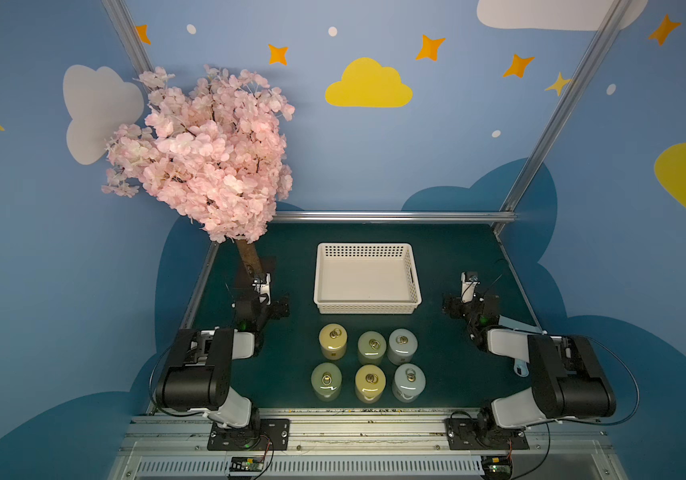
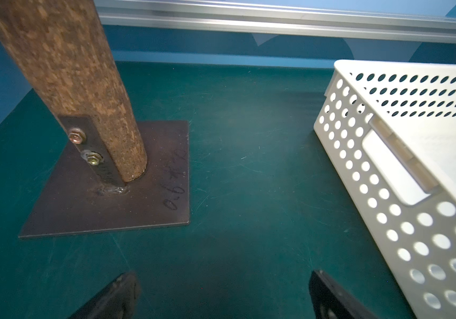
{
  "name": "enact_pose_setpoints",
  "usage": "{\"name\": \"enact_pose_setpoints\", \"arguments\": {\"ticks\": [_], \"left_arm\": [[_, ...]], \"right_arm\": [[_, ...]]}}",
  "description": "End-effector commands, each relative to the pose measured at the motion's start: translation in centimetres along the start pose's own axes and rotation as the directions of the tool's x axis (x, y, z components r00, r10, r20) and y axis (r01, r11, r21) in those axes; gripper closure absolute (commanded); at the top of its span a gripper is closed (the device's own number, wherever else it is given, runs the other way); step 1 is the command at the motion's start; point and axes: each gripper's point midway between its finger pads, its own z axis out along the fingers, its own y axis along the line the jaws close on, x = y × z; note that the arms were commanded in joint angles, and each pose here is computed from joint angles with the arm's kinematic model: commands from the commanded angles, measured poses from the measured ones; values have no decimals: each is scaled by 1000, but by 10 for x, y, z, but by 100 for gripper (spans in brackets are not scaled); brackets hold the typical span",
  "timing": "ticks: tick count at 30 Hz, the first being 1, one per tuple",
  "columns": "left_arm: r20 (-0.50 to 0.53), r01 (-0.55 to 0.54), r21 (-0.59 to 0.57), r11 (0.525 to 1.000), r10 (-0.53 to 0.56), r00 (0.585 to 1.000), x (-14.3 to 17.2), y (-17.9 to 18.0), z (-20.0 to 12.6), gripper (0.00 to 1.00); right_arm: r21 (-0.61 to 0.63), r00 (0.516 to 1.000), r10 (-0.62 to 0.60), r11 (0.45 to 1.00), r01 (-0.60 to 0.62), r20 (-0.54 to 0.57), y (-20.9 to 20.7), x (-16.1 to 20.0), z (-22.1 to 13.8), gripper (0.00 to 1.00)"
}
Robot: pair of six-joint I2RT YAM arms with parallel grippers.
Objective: Take the tea canister out of the basket
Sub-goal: Reset both arms
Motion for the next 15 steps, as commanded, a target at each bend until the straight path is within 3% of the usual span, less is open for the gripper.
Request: {"name": "enact_pose_setpoints", "arguments": {"ticks": [1,15], "left_arm": [[44,-12,-4,1000,12,999,-14,0,-1,0],[44,-15,-5,1000,15,999,-14,-1,-1,0]], "right_arm": [[9,999,-7,1000,6,52,0,-17,-3,2],[9,999,-8,1000,8,51,-1,-17,-2,2]]}}
